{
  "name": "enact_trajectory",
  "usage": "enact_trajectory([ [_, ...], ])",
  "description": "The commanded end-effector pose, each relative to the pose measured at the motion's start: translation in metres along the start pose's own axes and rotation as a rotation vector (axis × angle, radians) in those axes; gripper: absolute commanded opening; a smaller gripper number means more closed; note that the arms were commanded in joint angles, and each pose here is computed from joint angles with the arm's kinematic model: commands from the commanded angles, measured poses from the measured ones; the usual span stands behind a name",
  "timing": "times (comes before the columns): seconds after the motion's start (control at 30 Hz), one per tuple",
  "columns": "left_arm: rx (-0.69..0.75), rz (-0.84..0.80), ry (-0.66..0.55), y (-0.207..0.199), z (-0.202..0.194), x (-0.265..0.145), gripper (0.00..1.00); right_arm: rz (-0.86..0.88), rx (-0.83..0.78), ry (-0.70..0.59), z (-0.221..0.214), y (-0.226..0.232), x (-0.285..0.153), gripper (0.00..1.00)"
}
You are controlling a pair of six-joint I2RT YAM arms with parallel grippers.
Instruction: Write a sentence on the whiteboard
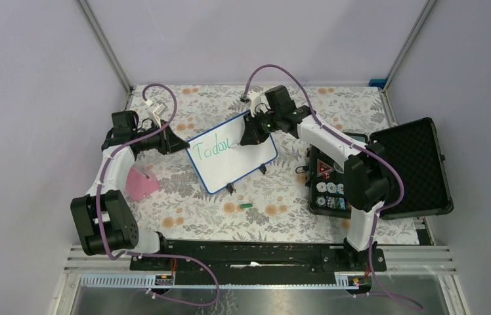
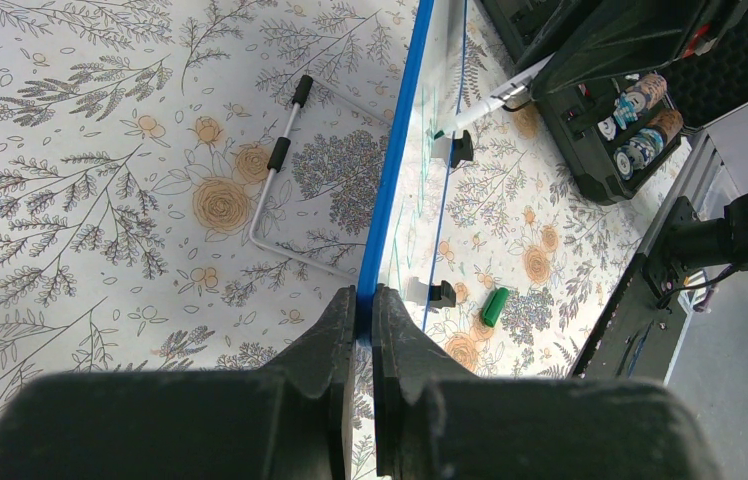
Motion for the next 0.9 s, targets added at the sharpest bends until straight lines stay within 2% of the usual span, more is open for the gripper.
enact_trajectory([
  [0.0,0.106,0.028,-0.032,0.000,0.020,-0.005,0.00,-0.030,-0.036,-0.030,0.005,0.001,-0.005,0.00],
  [0.53,0.105,0.031,-0.030,0.000,0.019,-0.005,0.00,0.017,-0.062,-0.020,0.007,0.022,0.006,0.00],
  [0.87,0.109,0.035,-0.031,0.001,0.020,-0.005,0.00,0.100,-0.085,-0.070,0.019,0.057,-0.025,0.00],
])
Point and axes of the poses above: each gripper's point midway between its finger pads, its own x axis out along the fingers, its own y axis along the line the jaws close on, z = x × y, the point moved 3 cm from there along -x, back along the fingers, and after that the axes turned 8 degrees about x, right-handed, at the moved point
